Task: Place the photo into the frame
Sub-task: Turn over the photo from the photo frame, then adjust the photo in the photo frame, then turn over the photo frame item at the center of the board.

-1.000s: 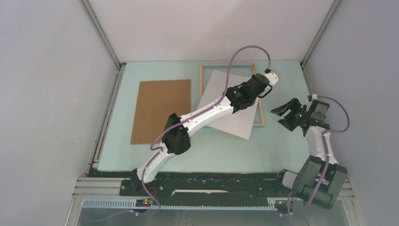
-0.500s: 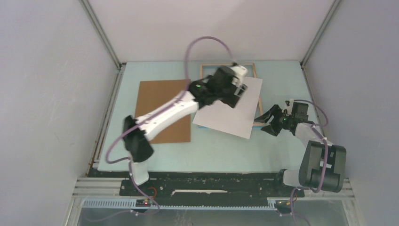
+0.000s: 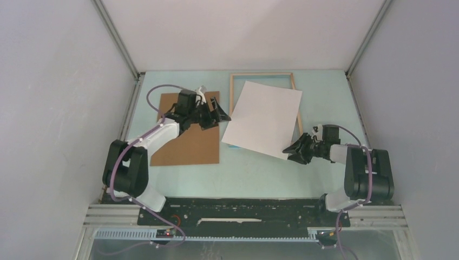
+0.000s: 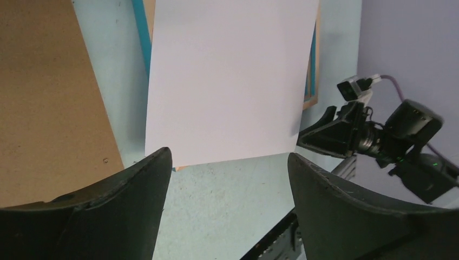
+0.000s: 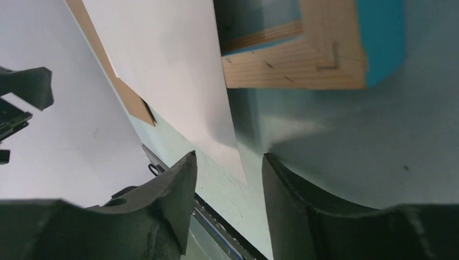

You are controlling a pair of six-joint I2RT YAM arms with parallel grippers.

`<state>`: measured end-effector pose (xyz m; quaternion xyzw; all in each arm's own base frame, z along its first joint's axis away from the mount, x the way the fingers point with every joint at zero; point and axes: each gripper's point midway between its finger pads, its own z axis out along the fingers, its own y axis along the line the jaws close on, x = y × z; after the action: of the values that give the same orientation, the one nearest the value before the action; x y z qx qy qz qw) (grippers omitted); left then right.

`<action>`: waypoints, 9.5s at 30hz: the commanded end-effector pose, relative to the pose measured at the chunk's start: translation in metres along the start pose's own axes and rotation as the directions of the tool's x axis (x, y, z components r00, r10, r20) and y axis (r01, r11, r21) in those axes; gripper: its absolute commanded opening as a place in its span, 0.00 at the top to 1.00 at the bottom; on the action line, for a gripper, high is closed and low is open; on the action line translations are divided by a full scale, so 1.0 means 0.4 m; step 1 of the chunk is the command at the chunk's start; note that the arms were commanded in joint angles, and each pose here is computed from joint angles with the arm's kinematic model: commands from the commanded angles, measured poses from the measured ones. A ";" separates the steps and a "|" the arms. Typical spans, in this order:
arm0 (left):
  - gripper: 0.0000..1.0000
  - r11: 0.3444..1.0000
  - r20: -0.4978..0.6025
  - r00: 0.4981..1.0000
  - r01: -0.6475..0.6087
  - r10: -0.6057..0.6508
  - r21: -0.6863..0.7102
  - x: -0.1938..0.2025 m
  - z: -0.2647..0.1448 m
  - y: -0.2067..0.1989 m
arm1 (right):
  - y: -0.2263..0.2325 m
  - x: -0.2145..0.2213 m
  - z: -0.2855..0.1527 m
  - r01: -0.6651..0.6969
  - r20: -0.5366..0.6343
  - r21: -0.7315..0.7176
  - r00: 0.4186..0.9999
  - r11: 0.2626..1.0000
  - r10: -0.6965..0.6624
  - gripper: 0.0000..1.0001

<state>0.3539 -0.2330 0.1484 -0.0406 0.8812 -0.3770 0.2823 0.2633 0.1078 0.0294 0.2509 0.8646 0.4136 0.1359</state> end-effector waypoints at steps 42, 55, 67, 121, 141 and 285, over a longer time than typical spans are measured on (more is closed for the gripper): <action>0.17 0.981 0.058 0.991 0.109 -0.119 0.158 0.003 -0.037 -0.008 | 0.143 -0.158 -0.150 0.530 -0.172 0.270 0.848 0.804 -0.501 1.00; 0.16 0.978 0.064 0.991 0.105 -0.118 0.181 0.007 -0.051 -0.016 | 0.180 -0.267 -0.165 0.642 -0.175 0.367 0.759 0.673 -0.628 1.00; 0.17 0.974 0.071 0.988 0.118 -0.134 0.195 -0.004 -0.054 -0.014 | 0.209 -0.292 -0.115 0.709 -0.208 0.368 0.693 0.602 -0.690 1.00; 0.16 0.958 0.081 0.982 0.144 -0.169 0.246 -0.017 -0.069 -0.024 | 0.284 -0.238 0.009 0.676 -0.192 0.255 0.736 0.691 -0.649 0.97; 0.16 0.955 0.094 0.981 0.141 -0.170 0.260 -0.024 -0.080 -0.028 | 0.280 -0.314 -0.022 0.591 -0.117 0.511 0.767 0.624 -0.631 0.57; 0.04 0.637 0.370 0.579 0.769 -0.726 0.046 0.036 -0.290 0.594 | 0.758 0.399 0.315 0.318 -0.149 -0.424 0.899 0.848 -0.412 0.40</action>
<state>0.3454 0.0757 0.0518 -0.4963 0.7230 -0.3097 0.3675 0.2758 0.4252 0.1400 0.0194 0.8448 0.5241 0.1061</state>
